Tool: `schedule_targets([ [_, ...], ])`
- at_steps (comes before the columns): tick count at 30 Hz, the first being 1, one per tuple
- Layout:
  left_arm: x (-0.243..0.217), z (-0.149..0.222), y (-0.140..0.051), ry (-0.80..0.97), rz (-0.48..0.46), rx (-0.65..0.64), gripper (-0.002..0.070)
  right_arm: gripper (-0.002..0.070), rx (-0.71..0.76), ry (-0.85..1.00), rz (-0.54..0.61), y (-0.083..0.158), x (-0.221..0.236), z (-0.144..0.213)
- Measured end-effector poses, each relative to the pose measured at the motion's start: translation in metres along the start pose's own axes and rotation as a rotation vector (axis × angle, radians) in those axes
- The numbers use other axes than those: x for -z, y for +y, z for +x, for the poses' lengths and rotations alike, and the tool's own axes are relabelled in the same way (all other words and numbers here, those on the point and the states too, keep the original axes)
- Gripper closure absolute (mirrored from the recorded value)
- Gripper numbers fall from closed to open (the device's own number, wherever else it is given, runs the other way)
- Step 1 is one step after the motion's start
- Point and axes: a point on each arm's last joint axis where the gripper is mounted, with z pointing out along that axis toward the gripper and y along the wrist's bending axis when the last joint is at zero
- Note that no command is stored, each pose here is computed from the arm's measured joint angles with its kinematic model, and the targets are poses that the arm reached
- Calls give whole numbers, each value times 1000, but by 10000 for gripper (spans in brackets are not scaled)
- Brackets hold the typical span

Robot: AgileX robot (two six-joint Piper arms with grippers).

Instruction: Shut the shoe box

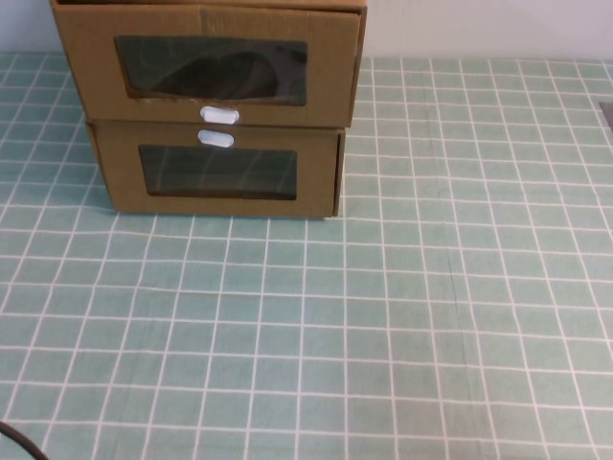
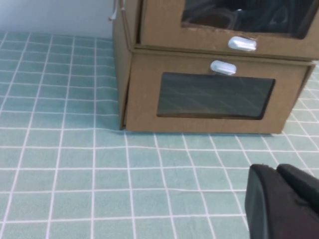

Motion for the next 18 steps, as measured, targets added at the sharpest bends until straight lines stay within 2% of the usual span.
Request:
schedule_targets([
  [5, -6, 10, 4, -24, -17, 7, 680, 690, 17, 60, 11, -5, 1, 31],
  [18, -7, 13, 4, 7, -14, 10, 680, 690, 24, 73, 14, -5, 2, 34],
])
